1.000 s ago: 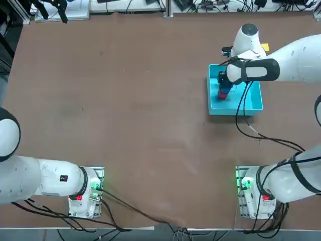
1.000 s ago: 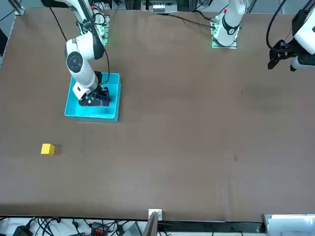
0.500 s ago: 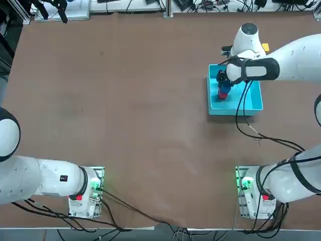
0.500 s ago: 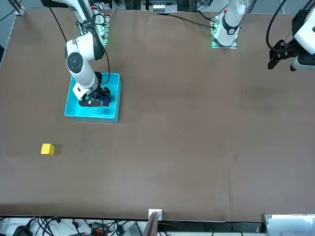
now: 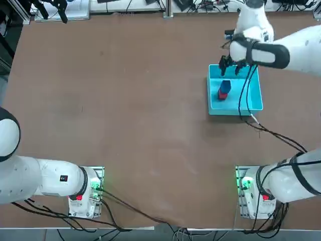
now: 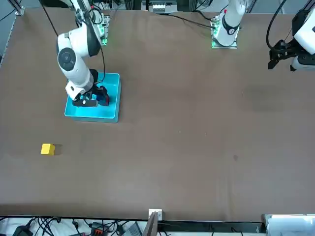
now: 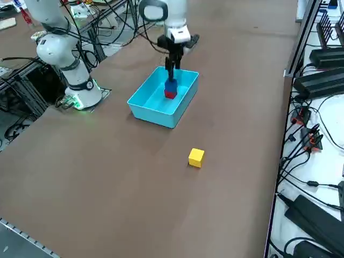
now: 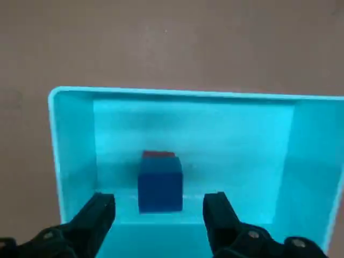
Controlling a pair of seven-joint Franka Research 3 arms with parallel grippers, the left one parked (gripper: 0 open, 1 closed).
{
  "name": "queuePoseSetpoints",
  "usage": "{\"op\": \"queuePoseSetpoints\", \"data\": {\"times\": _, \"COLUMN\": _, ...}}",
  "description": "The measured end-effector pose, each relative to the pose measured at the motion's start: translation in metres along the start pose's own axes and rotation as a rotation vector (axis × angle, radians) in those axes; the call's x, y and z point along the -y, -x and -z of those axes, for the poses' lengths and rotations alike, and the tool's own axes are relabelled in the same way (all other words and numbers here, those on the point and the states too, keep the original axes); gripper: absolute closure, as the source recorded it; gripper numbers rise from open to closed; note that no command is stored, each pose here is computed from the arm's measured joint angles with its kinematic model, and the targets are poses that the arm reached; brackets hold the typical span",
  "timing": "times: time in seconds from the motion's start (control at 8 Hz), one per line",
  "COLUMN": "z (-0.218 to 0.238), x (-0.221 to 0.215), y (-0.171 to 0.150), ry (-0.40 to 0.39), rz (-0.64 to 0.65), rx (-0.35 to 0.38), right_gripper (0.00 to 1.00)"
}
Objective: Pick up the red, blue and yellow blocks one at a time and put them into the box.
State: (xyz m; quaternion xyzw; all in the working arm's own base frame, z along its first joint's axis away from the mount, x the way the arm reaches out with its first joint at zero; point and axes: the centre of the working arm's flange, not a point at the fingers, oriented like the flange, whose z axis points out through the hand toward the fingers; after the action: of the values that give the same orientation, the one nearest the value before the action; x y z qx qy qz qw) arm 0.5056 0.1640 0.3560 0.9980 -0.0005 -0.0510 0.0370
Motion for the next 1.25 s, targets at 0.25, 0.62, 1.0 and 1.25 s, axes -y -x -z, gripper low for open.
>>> {"op": "queuePoseSetpoints", "data": {"times": 0.25, "z": 0.035, "x": -0.023, "y": -0.018, "ry": -0.009, "rz": 0.023, "rx": -0.024, "right_gripper": 0.00}}
{"op": "queuePoseSetpoints", "data": {"times": 0.62, "z": 0.033, "x": -0.128, "y": -0.069, "ry": -0.022, "rz": 0.065, "rx": -0.048, "right_gripper": 0.00}}
{"op": "queuePoseSetpoints", "data": {"times": 1.0, "z": 0.006, "x": -0.190, "y": -0.126, "ry": -0.020, "rz": 0.040, "rx": -0.103, "right_gripper": 0.00}}
{"op": "queuePoseSetpoints", "data": {"times": 1.25, "z": -0.025, "x": -0.226, "y": -0.160, "ry": -0.015, "rz": 0.032, "rx": -0.116, "right_gripper": 0.00}}
